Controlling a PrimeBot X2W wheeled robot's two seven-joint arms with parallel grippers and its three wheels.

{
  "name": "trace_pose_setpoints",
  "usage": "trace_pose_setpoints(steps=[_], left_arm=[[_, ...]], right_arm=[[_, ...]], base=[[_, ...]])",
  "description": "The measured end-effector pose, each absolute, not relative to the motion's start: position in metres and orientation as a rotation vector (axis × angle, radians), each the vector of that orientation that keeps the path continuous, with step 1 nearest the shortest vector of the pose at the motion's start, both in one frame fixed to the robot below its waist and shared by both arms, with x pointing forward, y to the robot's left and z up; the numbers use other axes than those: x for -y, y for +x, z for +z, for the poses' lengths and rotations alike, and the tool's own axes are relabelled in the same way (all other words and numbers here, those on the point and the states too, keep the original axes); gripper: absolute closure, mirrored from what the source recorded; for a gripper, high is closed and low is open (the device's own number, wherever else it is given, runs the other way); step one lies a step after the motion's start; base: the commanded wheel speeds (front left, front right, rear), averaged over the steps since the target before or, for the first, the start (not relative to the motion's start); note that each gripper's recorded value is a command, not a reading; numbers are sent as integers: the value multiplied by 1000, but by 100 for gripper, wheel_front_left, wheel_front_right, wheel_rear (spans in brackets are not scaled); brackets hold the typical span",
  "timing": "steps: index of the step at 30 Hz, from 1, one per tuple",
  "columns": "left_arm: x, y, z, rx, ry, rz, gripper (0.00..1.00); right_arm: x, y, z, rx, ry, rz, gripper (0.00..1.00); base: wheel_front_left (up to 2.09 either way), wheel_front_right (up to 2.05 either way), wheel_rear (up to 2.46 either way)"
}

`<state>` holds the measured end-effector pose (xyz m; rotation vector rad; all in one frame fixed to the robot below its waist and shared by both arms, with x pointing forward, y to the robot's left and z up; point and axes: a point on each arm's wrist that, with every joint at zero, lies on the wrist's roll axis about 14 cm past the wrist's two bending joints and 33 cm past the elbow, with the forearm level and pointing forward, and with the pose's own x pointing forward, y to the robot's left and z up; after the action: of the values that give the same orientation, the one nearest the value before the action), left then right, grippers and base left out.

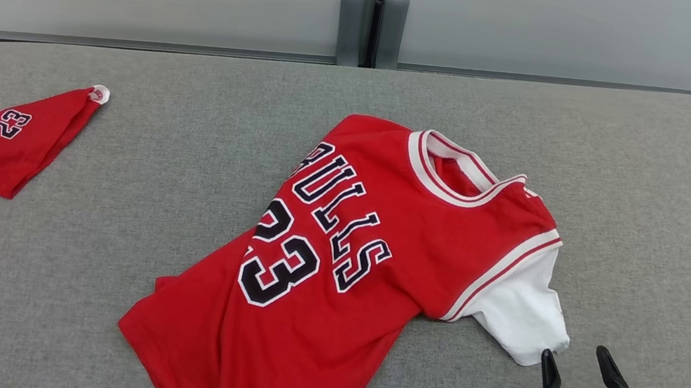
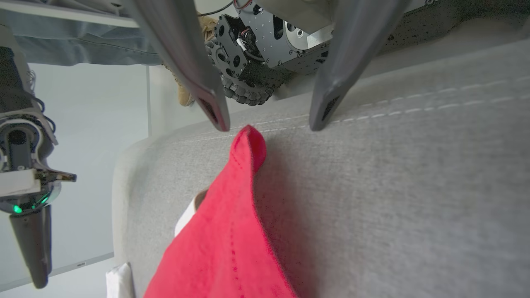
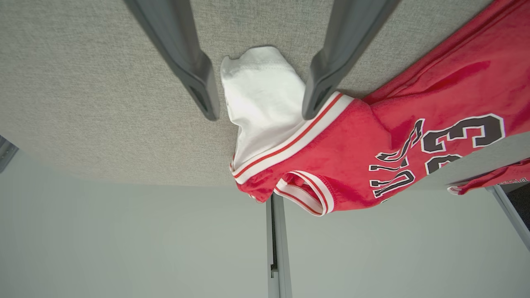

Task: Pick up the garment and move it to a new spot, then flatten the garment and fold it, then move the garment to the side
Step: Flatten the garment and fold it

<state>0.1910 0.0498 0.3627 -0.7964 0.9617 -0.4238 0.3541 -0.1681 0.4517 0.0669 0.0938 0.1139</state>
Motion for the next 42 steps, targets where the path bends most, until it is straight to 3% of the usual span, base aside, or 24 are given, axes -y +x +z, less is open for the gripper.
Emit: trace_pose_setpoints(steps=[4,9,11,16,23,24,25,30,42], left_arm=[[-96,208,362,-893,-726,-309,0],[-135,277,390,-684,-596,-244,0],[-130,299,398,-650,-581,-261,0],[-108,312,374,-779,-501,-315,0],[-64,331,365,-827,-549,-432,0],[-63,332,363,-834,-539,-440,84],[-61,335,361,-832,-532,-441,100],[-65,349,356,-783,-471,-421,100],[-105,441,382,-523,-349,-282,100]], right_arm=[[170,352,455,-85,67,106,0],[167,351,455,-85,67,115,0],[166,351,455,-85,67,118,0],[175,349,458,-76,66,87,0],[190,342,451,-100,68,34,0],[191,341,450,-102,69,29,0],[193,340,450,-104,70,21,0],[196,340,447,-115,71,8,0],[193,352,449,-106,67,24,0]], base=[[0,0,0],[0,0,0],[0,0,0],[0,0,0],[0,0,0],[0,0,0],[0,0,0],[0,0,0],[0,0,0]])
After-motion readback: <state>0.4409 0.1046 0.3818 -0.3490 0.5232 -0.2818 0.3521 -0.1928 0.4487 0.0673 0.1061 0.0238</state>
